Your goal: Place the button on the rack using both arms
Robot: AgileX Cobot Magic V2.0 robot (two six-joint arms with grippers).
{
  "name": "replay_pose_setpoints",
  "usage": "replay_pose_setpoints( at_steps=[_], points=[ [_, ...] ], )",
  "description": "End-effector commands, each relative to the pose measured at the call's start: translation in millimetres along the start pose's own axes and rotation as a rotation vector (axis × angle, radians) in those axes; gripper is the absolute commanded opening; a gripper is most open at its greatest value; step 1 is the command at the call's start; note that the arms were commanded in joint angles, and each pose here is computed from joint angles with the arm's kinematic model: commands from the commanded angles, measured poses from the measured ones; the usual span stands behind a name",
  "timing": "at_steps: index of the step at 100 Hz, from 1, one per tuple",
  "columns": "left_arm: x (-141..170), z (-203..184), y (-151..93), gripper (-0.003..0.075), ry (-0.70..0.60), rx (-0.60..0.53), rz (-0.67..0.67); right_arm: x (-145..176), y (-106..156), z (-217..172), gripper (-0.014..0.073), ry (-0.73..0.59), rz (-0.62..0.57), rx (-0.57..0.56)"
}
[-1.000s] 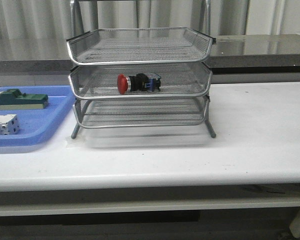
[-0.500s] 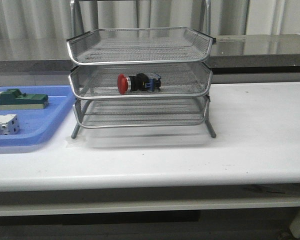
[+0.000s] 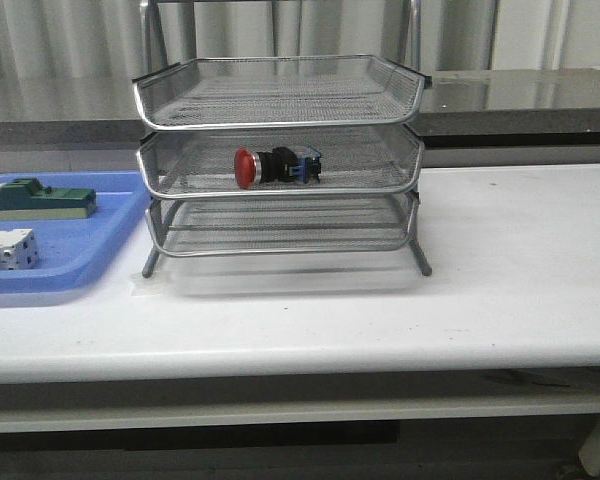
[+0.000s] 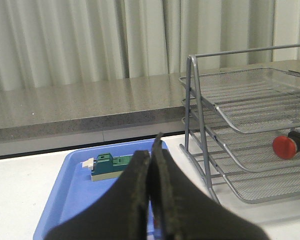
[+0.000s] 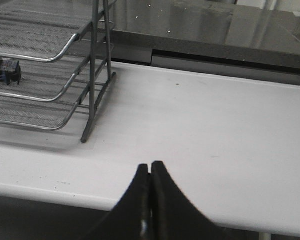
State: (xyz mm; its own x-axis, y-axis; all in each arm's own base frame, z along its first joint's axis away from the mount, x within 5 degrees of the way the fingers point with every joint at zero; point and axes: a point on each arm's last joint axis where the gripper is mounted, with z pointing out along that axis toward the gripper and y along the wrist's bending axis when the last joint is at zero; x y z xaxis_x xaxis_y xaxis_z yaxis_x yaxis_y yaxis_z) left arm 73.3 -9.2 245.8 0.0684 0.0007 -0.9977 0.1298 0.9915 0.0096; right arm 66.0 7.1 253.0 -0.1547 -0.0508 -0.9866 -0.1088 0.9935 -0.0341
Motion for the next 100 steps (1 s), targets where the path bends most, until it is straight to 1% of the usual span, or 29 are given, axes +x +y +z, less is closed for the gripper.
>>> replay_pose_setpoints(
  at_steps=[1, 22, 35, 45, 100],
  points=[
    [-15, 0, 2, -0.002, -0.088, -0.025, -0.014, -2, -2, -4, -0.0056, -0.135, 0.013, 0.026],
    [-15, 0, 2, -0.002, -0.088, -0.025, -0.014, 35, -1, -5, -0.0056, -0.156, 0.041, 0.026],
    [-15, 0, 2, -0.002, -0.088, -0.025, -0.014, 48, 0, -5, -0.0056, -0.179, 0.043, 0.026],
    [-15, 0, 2, -0.002, -0.088, -0.025, -0.014, 56, 0, -2, -0.0056, -0.166, 0.044, 0.027],
    [-15, 0, 2, -0.002, -0.088, -0.025, -0.014, 57, 0, -2, -0.0056, -0.157, 0.032, 0.029]
  ],
)
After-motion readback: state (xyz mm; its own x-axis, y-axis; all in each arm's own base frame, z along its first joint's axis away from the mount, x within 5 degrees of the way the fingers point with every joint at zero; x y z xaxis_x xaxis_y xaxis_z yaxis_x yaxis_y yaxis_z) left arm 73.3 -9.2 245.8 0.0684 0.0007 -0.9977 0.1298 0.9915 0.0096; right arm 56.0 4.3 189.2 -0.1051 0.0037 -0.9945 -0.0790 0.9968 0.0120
